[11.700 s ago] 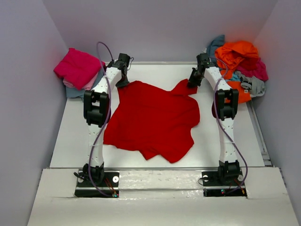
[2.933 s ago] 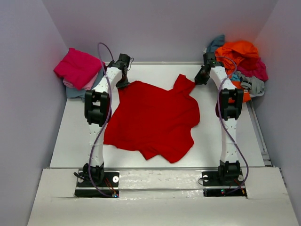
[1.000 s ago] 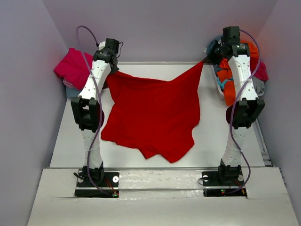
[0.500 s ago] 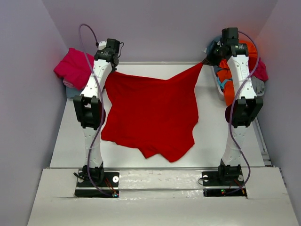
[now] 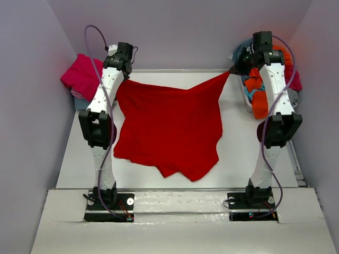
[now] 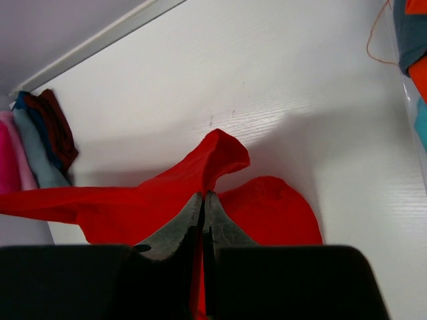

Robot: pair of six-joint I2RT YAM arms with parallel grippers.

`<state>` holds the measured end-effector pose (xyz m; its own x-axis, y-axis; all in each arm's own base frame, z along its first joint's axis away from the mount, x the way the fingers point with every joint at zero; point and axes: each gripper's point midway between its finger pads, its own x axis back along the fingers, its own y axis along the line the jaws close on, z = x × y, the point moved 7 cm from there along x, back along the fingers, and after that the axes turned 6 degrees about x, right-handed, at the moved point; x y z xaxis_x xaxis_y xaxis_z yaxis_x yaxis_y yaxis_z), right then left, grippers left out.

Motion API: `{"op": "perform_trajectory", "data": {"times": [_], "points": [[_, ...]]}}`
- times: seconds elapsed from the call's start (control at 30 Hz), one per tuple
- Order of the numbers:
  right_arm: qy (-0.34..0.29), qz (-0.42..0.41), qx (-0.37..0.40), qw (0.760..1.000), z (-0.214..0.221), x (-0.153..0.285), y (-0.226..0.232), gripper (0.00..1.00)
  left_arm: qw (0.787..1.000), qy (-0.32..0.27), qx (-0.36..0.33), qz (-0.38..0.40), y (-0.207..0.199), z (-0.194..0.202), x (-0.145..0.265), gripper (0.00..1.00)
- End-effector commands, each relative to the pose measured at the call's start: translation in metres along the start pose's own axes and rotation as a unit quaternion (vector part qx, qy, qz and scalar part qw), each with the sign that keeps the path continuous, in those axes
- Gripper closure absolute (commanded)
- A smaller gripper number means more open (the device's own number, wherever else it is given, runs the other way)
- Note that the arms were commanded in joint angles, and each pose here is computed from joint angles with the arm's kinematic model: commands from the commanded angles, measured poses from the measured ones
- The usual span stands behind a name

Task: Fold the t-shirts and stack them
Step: Fold the tshirt

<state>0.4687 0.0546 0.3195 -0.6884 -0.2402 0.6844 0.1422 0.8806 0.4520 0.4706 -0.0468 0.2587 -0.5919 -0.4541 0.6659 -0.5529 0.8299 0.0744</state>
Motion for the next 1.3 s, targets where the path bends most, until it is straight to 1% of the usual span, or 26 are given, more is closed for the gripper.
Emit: {"op": "perform_trajectory", "data": {"times": [0.0,0.17,0.23,0.27,0.37,0.43,0.53,0.6,0.63,0.73,0.77,0.8,0.83,0.87,0.9,0.93,1.0,1.1,1.17,1.27], "points": [[-0.057,-0.042,0.038,0.997,-0.009,0.062,0.022,0.93,0.997,-0.057,0.033,0.031,0.012,-0.025,0.061,0.94],[-0.054,-0.055,0.063,0.995,0.007,0.084,0.034,0.93,0.996,-0.072,0.006,0.049,0.001,-0.009,0.099,0.94],[-0.061,-0.058,0.069,0.994,0.011,0.094,0.034,0.93,0.996,-0.083,-0.007,0.043,0.000,-0.002,0.109,0.94],[-0.071,-0.060,0.072,0.993,0.013,0.105,0.035,0.93,0.994,-0.091,-0.009,0.053,-0.001,0.001,0.124,0.94],[-0.089,-0.073,0.085,0.990,0.019,0.131,0.042,0.93,0.993,-0.108,0.001,0.049,0.007,0.005,0.142,0.94],[-0.095,-0.080,0.089,0.988,0.022,0.140,0.043,0.93,0.993,-0.110,0.004,0.045,0.012,0.010,0.147,0.94],[-0.111,-0.093,0.093,0.985,0.029,0.163,0.046,0.93,0.988,-0.138,0.025,0.060,0.027,0.012,0.174,0.94],[-0.118,-0.107,0.097,0.982,0.036,0.179,0.051,0.93,0.986,-0.149,0.041,0.062,0.036,0.011,0.179,0.94],[-0.119,-0.111,0.098,0.982,0.038,0.181,0.051,0.93,0.986,-0.146,0.039,0.064,0.038,0.018,0.180,0.94],[-0.128,-0.125,0.106,0.978,0.045,0.199,0.053,0.93,0.982,-0.164,0.064,0.076,0.056,0.016,0.197,0.94],[-0.125,-0.130,0.112,0.977,0.050,0.200,0.055,0.93,0.978,-0.176,0.073,0.081,0.065,0.019,0.208,0.94],[-0.136,-0.139,0.119,0.974,0.054,0.212,0.056,0.93,0.975,-0.188,0.088,0.079,0.072,0.017,0.212,0.94],[-0.144,-0.146,0.125,0.971,0.055,0.217,0.057,0.93,0.974,-0.191,0.090,0.081,0.075,0.022,0.214,0.95],[-0.142,-0.146,0.126,0.971,0.060,0.218,0.055,0.93,0.968,-0.206,0.107,0.097,0.087,0.021,0.229,0.94],[-0.149,-0.147,0.128,0.969,0.062,0.223,0.054,0.93,0.964,-0.214,0.119,0.104,0.093,0.021,0.235,0.94],[-0.166,-0.152,0.137,0.965,0.066,0.236,0.054,0.93,0.959,-0.226,0.135,0.107,0.107,0.021,0.244,0.94],[-0.179,-0.148,0.140,0.963,0.071,0.245,0.051,0.93,0.951,-0.242,0.153,0.114,0.122,0.026,0.255,0.94],[-0.181,-0.137,0.139,0.964,0.076,0.248,0.047,0.93,0.944,-0.258,0.166,0.117,0.133,0.029,0.261,0.94],[-0.194,-0.139,0.139,0.961,0.077,0.254,0.047,0.93,0.942,-0.266,0.169,0.119,0.140,0.031,0.261,0.94],[-0.191,-0.134,0.136,0.963,0.076,0.249,0.046,0.93,0.942,-0.272,0.157,0.116,0.136,0.031,0.258,0.94]]}}
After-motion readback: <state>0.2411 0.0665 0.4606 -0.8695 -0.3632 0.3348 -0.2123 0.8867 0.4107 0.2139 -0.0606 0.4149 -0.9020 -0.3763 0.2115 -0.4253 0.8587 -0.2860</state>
